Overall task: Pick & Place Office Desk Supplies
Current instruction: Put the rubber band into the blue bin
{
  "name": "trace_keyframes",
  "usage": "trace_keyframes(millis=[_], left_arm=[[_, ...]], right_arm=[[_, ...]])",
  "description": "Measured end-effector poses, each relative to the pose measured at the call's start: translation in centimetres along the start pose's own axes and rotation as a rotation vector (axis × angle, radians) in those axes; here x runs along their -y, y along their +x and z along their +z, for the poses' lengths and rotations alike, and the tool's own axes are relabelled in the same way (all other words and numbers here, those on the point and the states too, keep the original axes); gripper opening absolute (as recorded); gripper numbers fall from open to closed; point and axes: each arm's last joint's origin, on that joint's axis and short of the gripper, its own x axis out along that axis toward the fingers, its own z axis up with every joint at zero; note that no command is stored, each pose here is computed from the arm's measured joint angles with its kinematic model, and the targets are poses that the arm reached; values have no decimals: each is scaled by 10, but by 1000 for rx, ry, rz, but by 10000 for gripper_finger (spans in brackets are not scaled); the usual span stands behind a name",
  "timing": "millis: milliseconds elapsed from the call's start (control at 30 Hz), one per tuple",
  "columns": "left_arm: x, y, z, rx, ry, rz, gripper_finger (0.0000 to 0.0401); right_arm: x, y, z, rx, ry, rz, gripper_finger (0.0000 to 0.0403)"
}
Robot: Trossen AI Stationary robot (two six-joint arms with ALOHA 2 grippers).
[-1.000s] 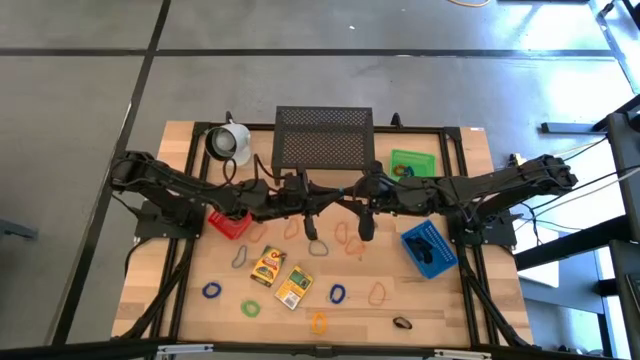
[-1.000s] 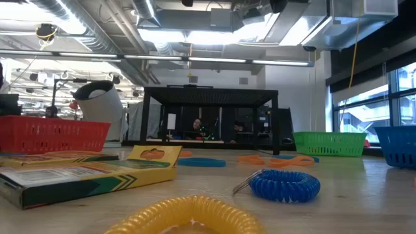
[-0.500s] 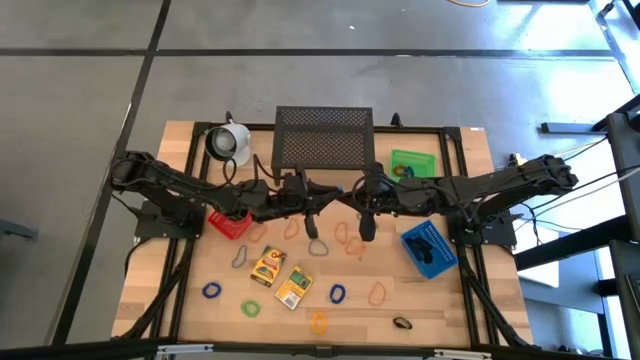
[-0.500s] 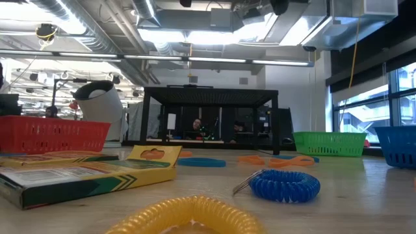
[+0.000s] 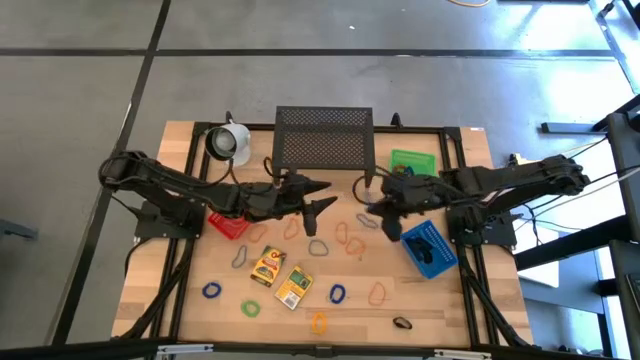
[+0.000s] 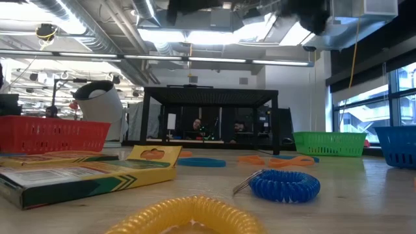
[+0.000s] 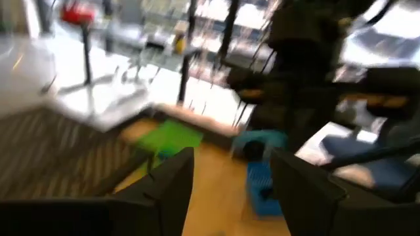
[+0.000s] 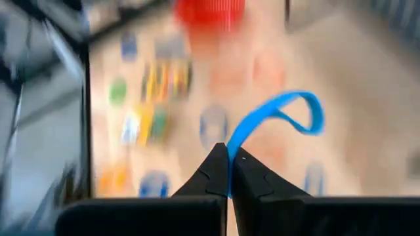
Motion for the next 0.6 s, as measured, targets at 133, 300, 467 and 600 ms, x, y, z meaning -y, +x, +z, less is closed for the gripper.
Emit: trace_keyframes(millis=[133,300,467,600], left_arm=[[-4,-2,-7,-79,-32,32,199],[-6,-3,-13,-143,-61,42,189],[-7,-4,-17,-173,-87,66,180],[-8,-4,-20,-198,-112,81,178]], right_arm=[[7,-10,-30,-333,97,-43,1],[9,-18,-60,-612,134,-201,1],[16,-10,-85,-732,161,-275,3],[28,7,-110,-808,226,-302,3]])
